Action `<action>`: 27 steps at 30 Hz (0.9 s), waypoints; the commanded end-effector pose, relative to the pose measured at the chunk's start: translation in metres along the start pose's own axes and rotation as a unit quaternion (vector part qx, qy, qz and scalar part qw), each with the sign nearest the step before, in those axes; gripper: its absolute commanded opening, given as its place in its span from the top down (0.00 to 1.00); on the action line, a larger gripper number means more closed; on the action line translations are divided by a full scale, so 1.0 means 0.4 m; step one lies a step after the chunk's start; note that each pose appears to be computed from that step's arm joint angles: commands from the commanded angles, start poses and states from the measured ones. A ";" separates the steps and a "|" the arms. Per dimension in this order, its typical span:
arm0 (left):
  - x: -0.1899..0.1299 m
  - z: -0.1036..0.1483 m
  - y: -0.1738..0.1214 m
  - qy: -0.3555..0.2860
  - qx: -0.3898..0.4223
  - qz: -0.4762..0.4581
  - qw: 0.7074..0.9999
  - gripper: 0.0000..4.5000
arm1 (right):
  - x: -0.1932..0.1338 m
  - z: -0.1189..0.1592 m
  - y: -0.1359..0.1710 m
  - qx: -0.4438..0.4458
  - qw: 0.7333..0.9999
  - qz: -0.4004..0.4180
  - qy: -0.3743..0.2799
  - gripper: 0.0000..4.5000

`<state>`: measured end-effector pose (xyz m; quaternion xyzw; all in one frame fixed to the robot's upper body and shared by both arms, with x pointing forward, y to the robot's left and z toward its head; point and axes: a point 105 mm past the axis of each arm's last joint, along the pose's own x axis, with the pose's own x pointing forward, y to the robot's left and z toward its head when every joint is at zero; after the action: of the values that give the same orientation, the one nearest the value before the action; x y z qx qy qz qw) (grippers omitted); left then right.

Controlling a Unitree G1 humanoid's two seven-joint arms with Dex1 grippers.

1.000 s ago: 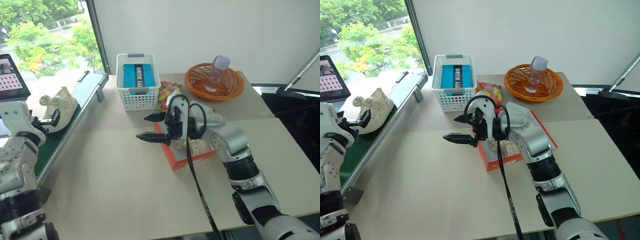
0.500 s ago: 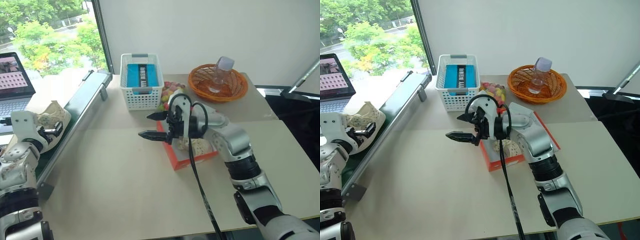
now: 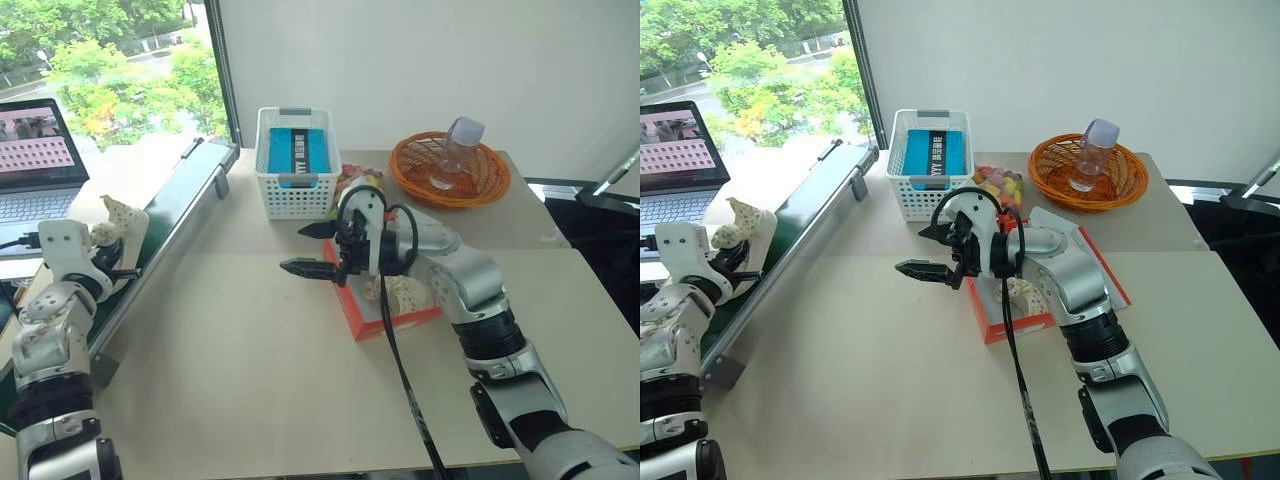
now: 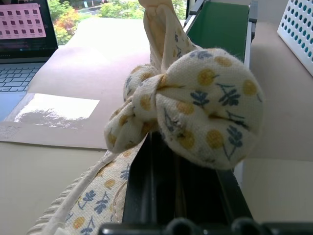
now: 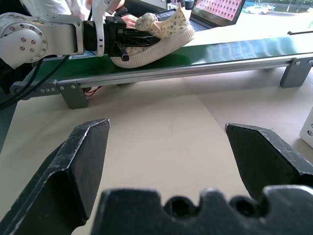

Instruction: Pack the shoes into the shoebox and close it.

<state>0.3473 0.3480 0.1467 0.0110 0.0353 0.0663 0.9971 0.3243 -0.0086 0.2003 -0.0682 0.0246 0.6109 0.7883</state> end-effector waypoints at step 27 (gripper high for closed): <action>-0.097 0.319 -0.650 -0.146 -0.079 -0.378 0.911 0.99 | -0.120 0.268 -0.156 0.293 0.903 -0.119 -0.290 0.00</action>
<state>0.3602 0.0922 0.2538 -0.0834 -0.0821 -0.2926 0.9490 0.3733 -0.0551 0.3084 0.3428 -0.0261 0.4648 0.8160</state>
